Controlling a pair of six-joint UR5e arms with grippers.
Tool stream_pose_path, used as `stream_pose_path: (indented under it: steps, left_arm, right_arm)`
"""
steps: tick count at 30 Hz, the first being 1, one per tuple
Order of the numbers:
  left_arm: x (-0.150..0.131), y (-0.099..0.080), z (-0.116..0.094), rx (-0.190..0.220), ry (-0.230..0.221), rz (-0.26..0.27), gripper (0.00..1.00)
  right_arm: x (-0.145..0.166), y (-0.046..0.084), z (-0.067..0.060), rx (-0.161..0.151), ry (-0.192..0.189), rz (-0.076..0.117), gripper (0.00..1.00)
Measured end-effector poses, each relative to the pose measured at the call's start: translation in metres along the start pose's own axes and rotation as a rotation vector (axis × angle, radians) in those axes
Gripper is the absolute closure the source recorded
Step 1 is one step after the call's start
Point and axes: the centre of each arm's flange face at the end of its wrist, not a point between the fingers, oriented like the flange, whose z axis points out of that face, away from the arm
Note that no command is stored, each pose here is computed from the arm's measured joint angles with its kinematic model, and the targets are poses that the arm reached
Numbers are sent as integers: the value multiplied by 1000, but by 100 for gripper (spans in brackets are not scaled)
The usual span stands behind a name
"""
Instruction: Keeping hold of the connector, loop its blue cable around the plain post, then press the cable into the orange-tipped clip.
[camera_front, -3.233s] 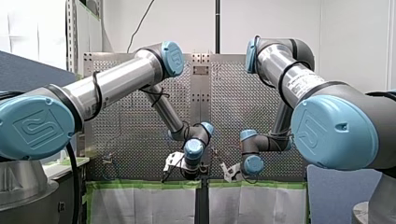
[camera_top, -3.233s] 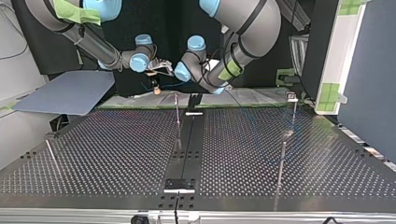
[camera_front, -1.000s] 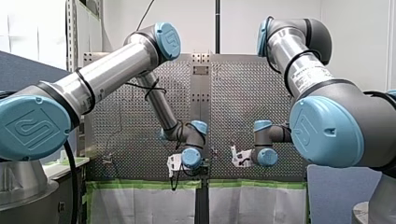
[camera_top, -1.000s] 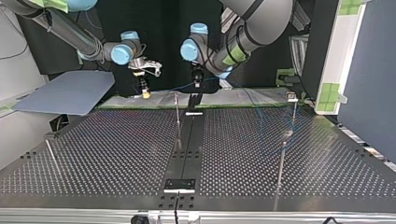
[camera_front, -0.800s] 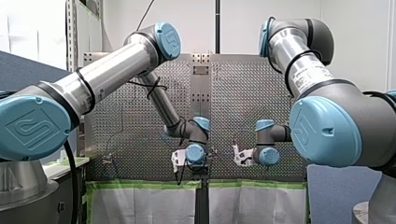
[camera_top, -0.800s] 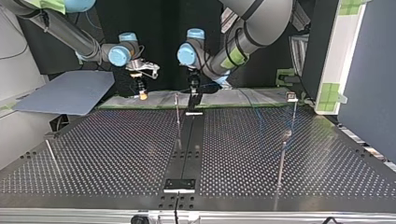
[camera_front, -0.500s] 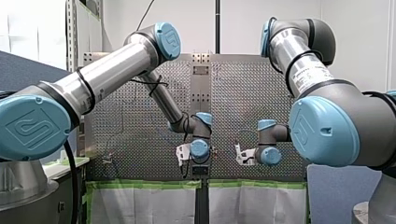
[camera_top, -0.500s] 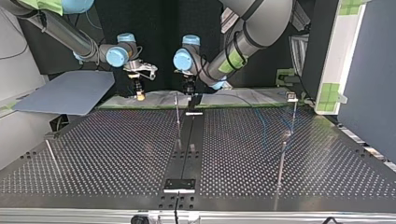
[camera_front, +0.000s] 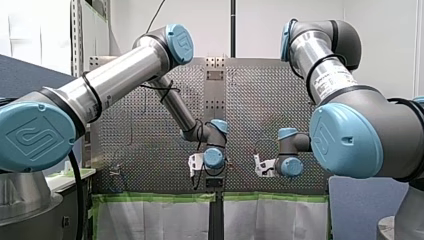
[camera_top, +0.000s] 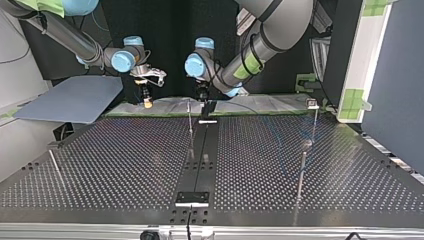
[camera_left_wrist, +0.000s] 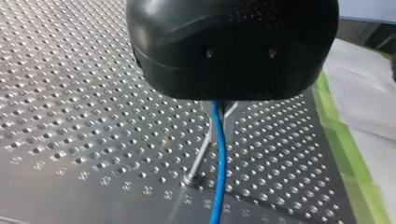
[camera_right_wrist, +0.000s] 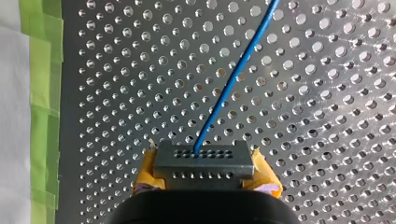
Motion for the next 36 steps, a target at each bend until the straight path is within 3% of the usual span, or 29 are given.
stream_pose_path:
  steps: [10, 25, 36]
  left_arm:
    - [9, 8, -8, -24, 47, 36, 100]
    - [15, 0, -16, -6, 31, 30, 100]
    - [11, 4, -5, 0, -11, 3, 100]
  right_arm:
    - [0, -2, 0, 3, 1, 0, 100]
    - [0, -5, 0, 10, 7, 4, 100]
    - [0, -6, 0, 10, 7, 5, 100]
